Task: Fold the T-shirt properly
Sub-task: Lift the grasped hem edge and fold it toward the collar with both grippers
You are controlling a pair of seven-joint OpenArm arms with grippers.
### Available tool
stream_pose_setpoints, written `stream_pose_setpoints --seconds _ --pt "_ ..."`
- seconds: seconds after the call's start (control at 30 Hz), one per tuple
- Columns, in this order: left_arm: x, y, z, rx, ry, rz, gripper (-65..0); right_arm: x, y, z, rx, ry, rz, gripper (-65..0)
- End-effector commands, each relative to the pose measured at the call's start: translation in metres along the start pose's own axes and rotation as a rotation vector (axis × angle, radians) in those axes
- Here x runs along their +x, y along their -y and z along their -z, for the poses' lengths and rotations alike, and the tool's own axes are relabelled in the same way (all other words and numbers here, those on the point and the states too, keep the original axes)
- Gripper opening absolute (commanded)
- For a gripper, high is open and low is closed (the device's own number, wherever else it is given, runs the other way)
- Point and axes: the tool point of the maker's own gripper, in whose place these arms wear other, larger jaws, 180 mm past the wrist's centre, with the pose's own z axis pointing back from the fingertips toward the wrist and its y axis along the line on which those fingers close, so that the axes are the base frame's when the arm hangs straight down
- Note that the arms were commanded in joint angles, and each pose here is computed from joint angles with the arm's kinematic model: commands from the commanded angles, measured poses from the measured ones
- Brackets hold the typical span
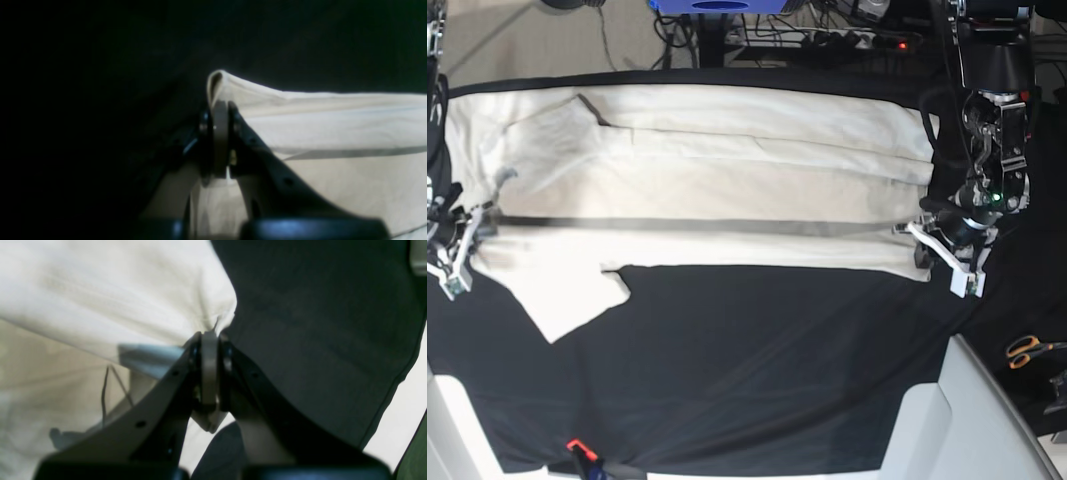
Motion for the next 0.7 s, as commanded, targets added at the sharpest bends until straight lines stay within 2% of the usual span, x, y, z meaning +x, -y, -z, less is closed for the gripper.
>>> stream_pose_setpoints --seconds 0.0,0.1,0.27,0.37,0.67 --pt "0.018 -0.007 -0.004 0.015 0.050 0.010 -65.0 0.012 0.022 -0.009 -0.049 0.026 -0.010 -65.0" --pt "0.022 -0.007 -0.007 0.014 0.064 0.015 -65.0 0.006 0.018 -0.012 -0.051 0.008 -0.023 -65.0" --pt "0.018 0.002 -0.016 0.000 0.069 0.042 -65.0 -0.002 0.021 -0.021 -0.079 -0.006 0.029 -65.0" --pt "0.000 0.004 -0.020 -0.004 0.011 0.051 -65.0 -0.012 0.017 -0.021 -0.072 -0.038 0.035 -65.0" --pt "-0.033 0.003 -0.027 0.001 -0.060 0.059 -65.0 -0.029 -0.011 -0.013 -0.028 -0.087 0.069 -65.0"
